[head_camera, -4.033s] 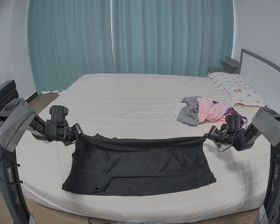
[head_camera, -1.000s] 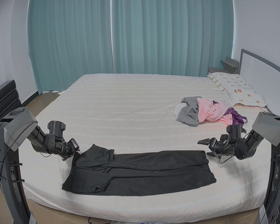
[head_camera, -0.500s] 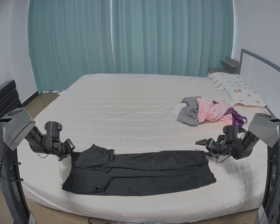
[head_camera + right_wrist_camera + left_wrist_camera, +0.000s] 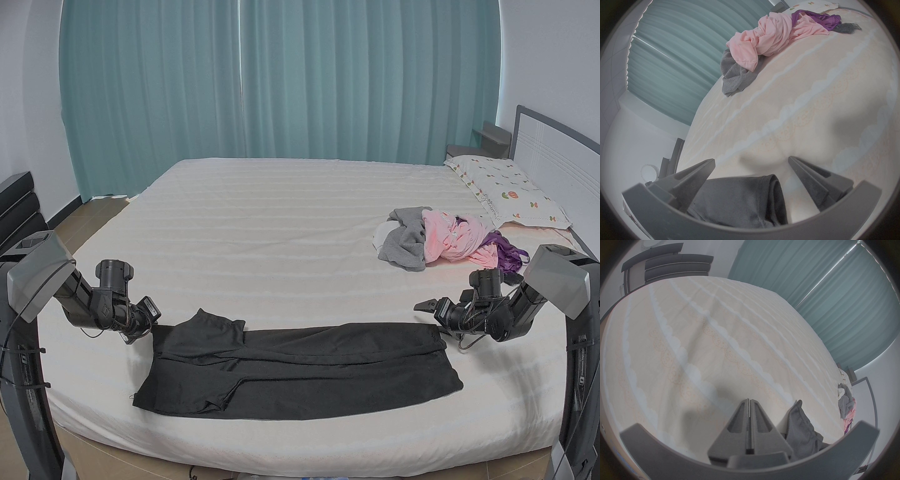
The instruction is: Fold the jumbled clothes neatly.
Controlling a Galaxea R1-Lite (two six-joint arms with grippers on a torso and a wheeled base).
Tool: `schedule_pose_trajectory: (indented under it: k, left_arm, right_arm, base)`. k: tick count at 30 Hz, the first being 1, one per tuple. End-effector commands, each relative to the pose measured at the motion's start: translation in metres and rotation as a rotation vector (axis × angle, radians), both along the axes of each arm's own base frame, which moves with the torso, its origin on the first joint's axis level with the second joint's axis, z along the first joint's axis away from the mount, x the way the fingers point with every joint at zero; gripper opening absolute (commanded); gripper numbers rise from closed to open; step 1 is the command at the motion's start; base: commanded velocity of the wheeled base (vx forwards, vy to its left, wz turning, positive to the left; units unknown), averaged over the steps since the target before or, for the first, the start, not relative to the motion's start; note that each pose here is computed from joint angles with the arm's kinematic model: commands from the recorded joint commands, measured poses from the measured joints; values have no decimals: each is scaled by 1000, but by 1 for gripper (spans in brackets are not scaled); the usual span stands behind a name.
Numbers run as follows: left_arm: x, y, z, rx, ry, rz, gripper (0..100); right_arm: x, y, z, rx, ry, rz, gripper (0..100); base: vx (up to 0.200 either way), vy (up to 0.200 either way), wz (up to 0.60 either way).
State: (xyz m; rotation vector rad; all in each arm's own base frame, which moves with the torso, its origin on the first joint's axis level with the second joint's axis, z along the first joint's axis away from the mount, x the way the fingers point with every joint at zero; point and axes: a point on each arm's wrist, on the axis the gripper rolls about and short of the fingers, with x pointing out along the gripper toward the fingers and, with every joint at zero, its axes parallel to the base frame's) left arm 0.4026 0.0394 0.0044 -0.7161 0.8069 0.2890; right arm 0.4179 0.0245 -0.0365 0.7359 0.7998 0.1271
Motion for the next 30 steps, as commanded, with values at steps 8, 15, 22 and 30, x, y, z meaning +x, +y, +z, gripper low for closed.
schedule_pose_trajectory:
  k: [8, 15, 22, 30]
  left_arm:
    - [-1, -1, -3, -5, 11, -2, 0]
    - [-1, -1, -3, -9, 10, -7, 0]
    - [0, -2, -6, -11, 15, -11, 0]
    - [0, -2, -6, -12, 15, -9, 100]
  right_arm:
    - [0, -2, 1, -6, 3, -15, 0]
    - [3, -10, 9, -10, -24, -44, 0]
    - [2, -10, 8, -9, -21, -43, 0]
    - [-1, -10, 9, -5, -16, -40, 100]
  base:
    - [0, 0, 0]
    - [0, 0, 0]
    - [0, 0, 0]
    - [0, 0, 0]
